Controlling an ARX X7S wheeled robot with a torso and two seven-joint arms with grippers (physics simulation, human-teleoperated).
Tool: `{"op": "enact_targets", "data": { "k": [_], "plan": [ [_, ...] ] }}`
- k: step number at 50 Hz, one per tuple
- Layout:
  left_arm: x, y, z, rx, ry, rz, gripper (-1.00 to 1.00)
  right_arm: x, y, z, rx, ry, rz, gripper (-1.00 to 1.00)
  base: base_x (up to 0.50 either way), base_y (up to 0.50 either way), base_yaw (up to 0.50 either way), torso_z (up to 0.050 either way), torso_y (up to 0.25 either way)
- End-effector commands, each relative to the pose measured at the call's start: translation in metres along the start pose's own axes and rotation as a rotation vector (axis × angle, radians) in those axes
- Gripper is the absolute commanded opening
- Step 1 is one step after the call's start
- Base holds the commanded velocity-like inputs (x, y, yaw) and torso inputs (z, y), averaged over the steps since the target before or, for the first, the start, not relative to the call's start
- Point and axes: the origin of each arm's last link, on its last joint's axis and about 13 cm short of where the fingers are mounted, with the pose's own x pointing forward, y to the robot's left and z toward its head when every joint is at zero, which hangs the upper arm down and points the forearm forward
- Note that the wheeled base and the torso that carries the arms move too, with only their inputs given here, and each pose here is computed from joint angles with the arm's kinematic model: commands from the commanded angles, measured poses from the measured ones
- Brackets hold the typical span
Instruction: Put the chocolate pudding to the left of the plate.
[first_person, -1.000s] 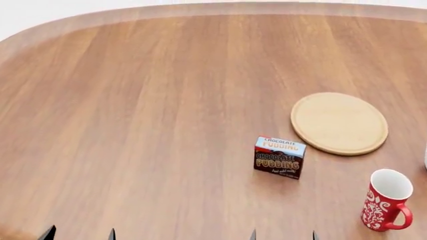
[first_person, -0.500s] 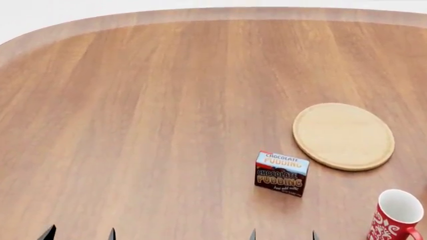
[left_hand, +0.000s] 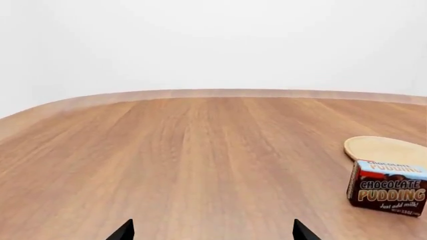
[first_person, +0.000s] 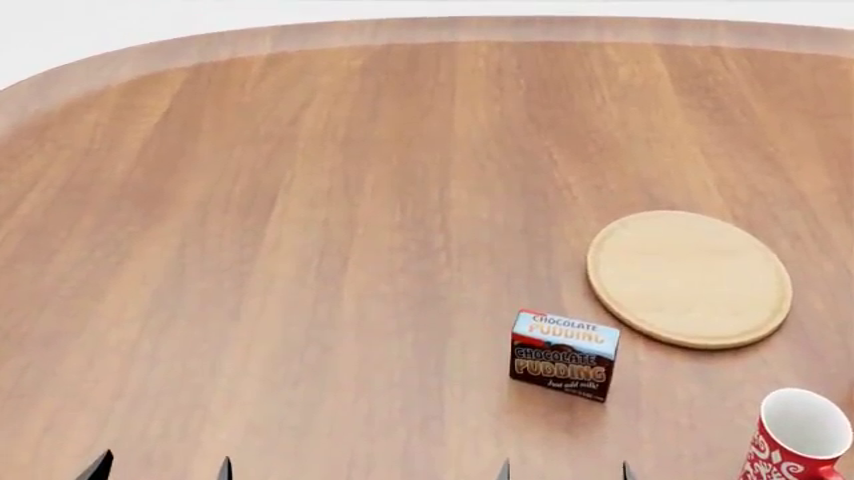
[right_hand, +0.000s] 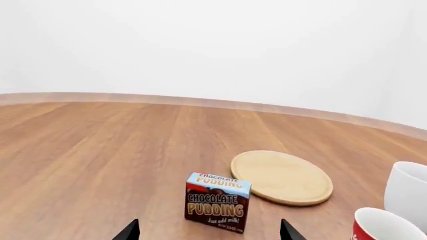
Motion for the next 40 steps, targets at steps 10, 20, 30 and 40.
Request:
{"op": "enact_targets", "data": {
  "k": [10,20,30,40],
  "plan": [
    [-0.0003,-0.0003,0.0001,0.0,0.001,-0.001,1.0,-0.0004,-0.0003,0.0002,0.001,0.003,-0.003,1.0,0.04,0.0,0.0,0.0,0.0],
    [0.0003,-0.0003,-0.0001,0.0,0.002,-0.002,1.0,0.0001,-0.0002,0.0006,0.001,-0.001,0.0,1.0,0.11,0.0,0.0,0.0,0.0],
    [0.0,-0.0004,0.0005,0.0,0.0,-0.003,1.0,0.0006,-0.0002,-0.0001,-0.001,0.005,-0.001,1.0,0.11,0.0,0.0,0.0,0.0],
    [0.0001,-0.0003,-0.0007,0.001,0.0,-0.001,1.0,0.0002,-0.0001,-0.0002,0.0,0.006,0.001,1.0,0.11,0.0,0.0,0.0,0.0]
  ]
}}
